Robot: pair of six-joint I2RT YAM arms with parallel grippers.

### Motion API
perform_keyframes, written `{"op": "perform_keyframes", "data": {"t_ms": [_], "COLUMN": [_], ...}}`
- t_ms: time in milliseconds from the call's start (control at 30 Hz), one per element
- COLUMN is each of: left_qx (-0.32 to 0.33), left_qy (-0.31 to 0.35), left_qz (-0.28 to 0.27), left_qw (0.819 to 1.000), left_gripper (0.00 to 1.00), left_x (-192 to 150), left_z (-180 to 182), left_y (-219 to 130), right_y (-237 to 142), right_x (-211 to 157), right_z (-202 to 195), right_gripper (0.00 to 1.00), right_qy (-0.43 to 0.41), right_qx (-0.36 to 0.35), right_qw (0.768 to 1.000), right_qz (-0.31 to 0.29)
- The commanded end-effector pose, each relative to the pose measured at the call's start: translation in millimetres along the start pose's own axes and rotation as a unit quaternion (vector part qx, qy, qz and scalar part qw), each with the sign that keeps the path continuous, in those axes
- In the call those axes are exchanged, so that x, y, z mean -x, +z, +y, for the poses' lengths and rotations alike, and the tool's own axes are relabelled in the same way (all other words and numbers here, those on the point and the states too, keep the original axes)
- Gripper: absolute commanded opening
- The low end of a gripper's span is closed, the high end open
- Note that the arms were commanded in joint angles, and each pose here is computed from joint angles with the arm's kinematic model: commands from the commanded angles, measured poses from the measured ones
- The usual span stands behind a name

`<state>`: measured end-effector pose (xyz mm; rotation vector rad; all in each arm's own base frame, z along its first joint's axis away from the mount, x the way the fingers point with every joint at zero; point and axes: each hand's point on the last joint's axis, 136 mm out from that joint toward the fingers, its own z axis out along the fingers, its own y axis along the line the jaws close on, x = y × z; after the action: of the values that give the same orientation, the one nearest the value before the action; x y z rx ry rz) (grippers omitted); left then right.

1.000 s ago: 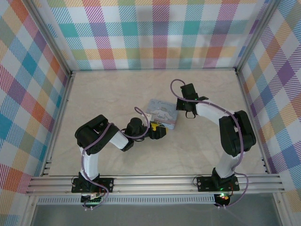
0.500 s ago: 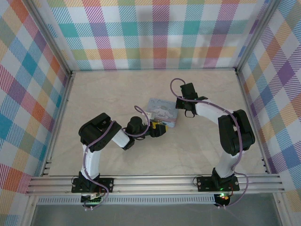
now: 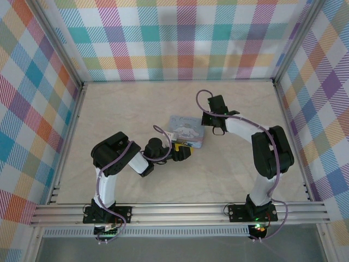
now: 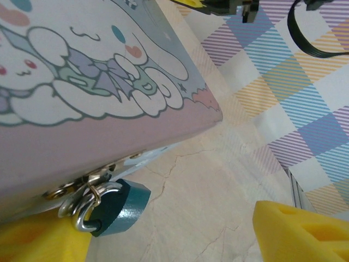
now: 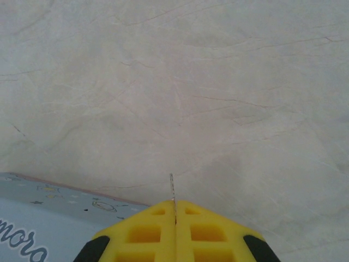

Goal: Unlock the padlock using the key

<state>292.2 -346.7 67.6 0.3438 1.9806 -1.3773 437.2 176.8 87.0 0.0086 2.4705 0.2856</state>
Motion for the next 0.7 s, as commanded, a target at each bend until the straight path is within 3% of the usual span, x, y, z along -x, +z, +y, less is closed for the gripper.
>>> {"op": "perform_keyframes", "data": {"t_ms": [0, 200, 467, 667], "left_qx": [-0.003, 0.018, 0.027, 0.04], "left_qy": [0.002, 0.011, -0.002, -0.004], "left_qz": [-0.012, -0.018, -0.008, -0.022], "left_qw": [1.0, 1.0, 1.0, 0.999], "left_gripper": [0.78, 0.86, 0.77, 0.81], "left_x": [2, 2, -3, 2], "left_z": [-4, 0, 6, 10], "left_y": [-5, -13, -12, -26], "right_y": [8, 18, 17, 12], "right_x": [-18, -18, -23, -25], "right_z": [26, 31, 35, 41], "right_gripper": [0.0, 0.0, 0.0, 0.0], "right_qy": [-0.005, -0.003, 0.0, 0.004], "right_qx": [0.039, 0.045, 0.052, 0.068], "right_qw": [0.998, 0.998, 0.997, 0.996], "right_qz": [0.044, 0.054, 0.059, 0.06]}}
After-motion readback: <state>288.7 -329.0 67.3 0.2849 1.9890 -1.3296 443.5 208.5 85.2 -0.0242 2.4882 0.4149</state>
